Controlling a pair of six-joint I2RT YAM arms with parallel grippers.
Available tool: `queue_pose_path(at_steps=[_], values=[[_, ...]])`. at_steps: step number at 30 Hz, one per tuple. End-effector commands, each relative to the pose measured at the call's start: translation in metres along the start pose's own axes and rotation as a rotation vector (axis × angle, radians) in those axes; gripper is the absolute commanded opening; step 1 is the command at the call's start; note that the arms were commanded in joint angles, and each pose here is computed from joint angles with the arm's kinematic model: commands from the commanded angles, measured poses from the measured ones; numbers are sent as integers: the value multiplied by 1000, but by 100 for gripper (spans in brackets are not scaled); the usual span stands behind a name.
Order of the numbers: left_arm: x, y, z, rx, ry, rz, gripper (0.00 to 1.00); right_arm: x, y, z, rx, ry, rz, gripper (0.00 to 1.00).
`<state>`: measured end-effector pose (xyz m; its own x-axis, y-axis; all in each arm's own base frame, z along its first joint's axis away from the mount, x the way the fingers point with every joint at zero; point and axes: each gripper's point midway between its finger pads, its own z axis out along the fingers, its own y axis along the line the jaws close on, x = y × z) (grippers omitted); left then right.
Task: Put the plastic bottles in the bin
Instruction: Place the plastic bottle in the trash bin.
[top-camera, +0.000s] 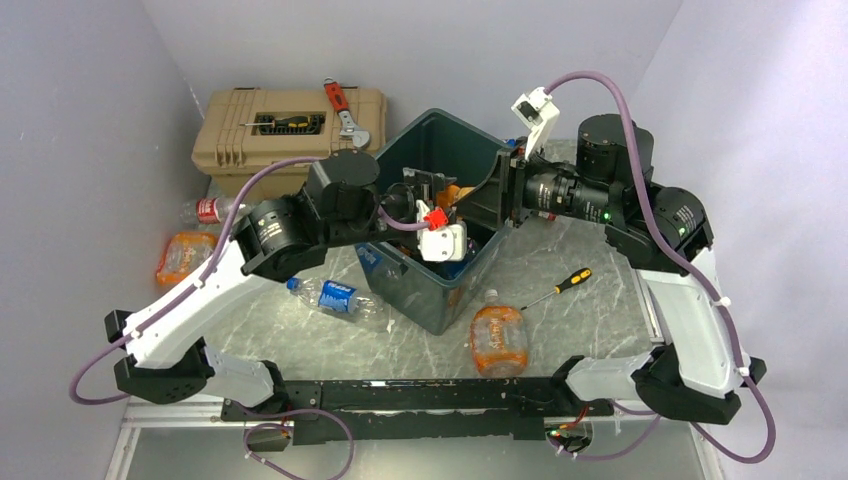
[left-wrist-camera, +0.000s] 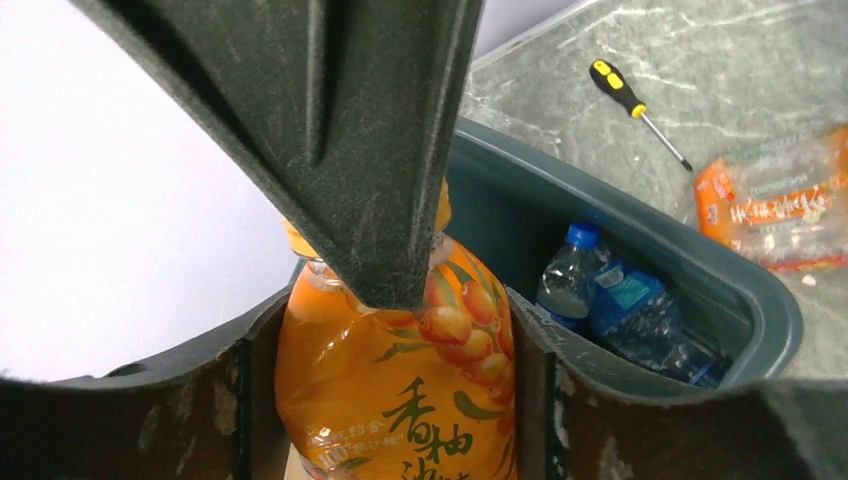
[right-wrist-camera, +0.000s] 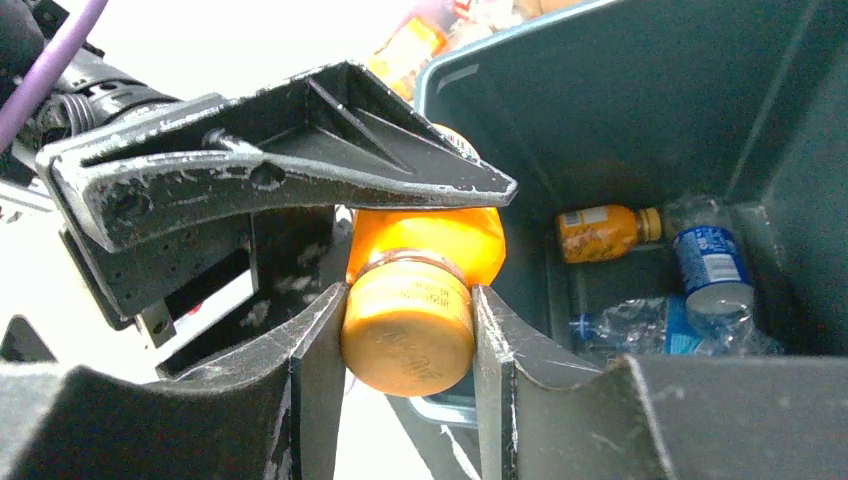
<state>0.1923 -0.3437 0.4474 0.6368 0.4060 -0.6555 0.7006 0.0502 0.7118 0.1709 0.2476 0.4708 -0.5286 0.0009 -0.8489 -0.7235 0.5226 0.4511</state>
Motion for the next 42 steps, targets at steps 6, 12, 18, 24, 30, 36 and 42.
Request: queue_pose_path(at_steps=[6, 12, 18, 24, 30, 36, 42], values=[[-19, 39, -7, -237, -92, 10, 26, -40, 24, -52, -28, -313, -33, 97], [-16, 74, -25, -496, -134, -86, 9, -30, -27, -121, 197, -701, 10, 100], [20, 115, -39, -618, -183, -527, 8, 30, -82, -181, 348, -960, 108, 100], [75, 113, 2, -511, -99, -867, 5, 83, -129, -163, 500, -883, 182, 100], [99, 117, 45, -372, -165, -1025, 7, 114, -155, -154, 559, -883, 259, 100], [112, 118, 88, -310, -213, -1074, 10, 136, -168, -153, 553, -925, 362, 100], [123, 106, 112, -249, -241, -1073, 48, 156, -179, -159, 580, -933, 403, 100]])
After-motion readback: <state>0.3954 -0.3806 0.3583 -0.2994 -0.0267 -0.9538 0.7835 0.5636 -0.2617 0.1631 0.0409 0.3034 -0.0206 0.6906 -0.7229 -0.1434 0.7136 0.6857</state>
